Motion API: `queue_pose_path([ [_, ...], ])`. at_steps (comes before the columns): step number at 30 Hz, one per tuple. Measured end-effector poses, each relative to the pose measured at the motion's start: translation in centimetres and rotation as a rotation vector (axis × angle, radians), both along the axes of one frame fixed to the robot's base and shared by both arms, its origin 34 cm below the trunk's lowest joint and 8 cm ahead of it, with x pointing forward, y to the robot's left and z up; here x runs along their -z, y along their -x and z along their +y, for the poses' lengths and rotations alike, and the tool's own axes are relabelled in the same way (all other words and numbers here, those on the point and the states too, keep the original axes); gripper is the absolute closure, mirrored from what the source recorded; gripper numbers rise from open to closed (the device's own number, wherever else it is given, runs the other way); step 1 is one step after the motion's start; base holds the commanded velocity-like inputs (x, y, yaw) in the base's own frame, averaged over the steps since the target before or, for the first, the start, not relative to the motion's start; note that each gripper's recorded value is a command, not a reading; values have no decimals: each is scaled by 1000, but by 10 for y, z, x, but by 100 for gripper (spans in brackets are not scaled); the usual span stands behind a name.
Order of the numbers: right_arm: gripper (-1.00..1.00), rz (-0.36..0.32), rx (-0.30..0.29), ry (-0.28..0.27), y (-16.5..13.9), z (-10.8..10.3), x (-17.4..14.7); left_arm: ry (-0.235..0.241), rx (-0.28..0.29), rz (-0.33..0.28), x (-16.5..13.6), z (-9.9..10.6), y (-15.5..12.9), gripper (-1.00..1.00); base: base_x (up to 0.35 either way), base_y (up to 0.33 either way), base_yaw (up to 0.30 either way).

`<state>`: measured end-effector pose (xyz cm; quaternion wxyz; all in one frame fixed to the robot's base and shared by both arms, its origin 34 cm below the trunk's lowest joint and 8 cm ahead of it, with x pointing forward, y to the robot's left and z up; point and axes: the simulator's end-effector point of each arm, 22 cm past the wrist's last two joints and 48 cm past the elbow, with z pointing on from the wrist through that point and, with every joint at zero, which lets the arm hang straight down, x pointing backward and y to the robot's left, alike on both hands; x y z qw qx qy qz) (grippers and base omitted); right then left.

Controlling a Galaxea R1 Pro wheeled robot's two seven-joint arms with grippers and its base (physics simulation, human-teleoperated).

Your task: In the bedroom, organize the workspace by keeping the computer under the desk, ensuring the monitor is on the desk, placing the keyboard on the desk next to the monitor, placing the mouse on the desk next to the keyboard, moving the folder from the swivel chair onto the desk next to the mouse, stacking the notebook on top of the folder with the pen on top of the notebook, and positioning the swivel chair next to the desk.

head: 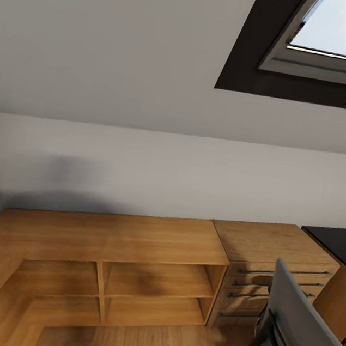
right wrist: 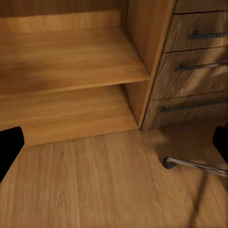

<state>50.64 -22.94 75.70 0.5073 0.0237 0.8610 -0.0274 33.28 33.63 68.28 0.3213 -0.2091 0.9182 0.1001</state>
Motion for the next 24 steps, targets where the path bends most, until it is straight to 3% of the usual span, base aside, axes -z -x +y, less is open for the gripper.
queue_pose_path([
  [8, -100, 0, -1, 0, 0, 0, 0, 0, 0, 0, 0, 0, 0, -100, 239, 146, -288],
  [24, -100, 0, -6, 2, 0, 1, 0, 0, 1, 3, 1, 0, 1, -100, 37, 21, -297],
])
